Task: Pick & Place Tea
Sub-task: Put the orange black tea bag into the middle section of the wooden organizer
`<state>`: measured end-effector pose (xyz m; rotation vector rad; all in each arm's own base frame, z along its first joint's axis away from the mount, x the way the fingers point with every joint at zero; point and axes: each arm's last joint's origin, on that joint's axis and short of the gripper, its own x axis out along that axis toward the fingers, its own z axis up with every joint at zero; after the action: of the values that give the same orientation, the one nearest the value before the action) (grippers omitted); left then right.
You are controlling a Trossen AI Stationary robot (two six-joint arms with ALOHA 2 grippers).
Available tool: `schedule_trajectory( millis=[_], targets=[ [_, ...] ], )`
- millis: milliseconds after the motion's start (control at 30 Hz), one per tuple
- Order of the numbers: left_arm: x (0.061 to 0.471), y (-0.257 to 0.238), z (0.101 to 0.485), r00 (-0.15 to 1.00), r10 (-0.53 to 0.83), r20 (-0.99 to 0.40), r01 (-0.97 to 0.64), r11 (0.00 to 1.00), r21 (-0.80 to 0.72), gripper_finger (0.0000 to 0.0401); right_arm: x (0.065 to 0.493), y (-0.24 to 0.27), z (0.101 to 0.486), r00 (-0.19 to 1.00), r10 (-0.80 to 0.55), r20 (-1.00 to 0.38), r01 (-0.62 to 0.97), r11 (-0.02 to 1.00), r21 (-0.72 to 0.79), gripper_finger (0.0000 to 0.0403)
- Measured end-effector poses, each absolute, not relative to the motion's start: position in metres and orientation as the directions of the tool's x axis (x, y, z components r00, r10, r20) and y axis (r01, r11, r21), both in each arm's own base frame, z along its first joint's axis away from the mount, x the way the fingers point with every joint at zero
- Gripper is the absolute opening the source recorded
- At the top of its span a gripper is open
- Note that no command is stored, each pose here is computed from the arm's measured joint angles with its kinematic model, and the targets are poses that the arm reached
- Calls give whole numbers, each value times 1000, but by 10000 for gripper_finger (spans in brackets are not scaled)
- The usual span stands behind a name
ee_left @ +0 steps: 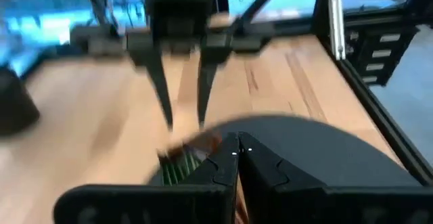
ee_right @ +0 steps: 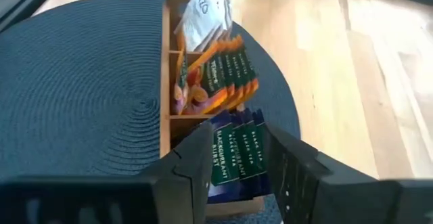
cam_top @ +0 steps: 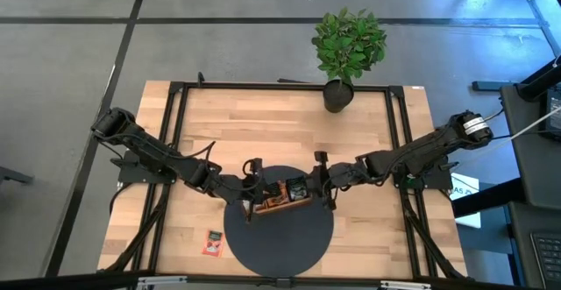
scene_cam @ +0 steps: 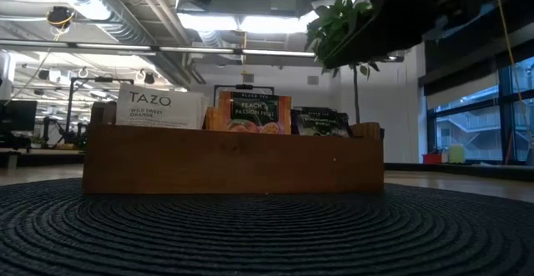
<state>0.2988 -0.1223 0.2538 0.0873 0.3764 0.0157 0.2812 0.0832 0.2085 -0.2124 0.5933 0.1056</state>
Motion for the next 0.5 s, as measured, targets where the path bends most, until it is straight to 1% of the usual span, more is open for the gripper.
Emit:
schedule_trajectory(
  millis=[100, 200, 333, 400, 500],
  targets=[
    [286, -127, 252, 894, 13, -448, -10, 1000, 10, 10, 279, 85, 207, 809, 40, -586, -162, 974, -157, 132],
    [269, -132, 250, 835, -26, -549, -64, 988, -144, 9, 277, 85, 205, 794, 38, -607, -152, 979, -138, 132],
    [250, -153, 241, 746, -128, -653, -77, 958, -275, 6, 277, 85, 204, 789, 34, -614, -151, 979, -139, 132],
    [241, -165, 234, 709, -137, -692, -114, 946, -304, 7, 277, 85, 204, 790, 35, -612, -150, 979, -137, 132],
    [227, -180, 218, 659, -65, -749, -199, 946, -257, 10, 277, 85, 204, 791, 36, -611, -136, 983, -119, 132]
  ],
)
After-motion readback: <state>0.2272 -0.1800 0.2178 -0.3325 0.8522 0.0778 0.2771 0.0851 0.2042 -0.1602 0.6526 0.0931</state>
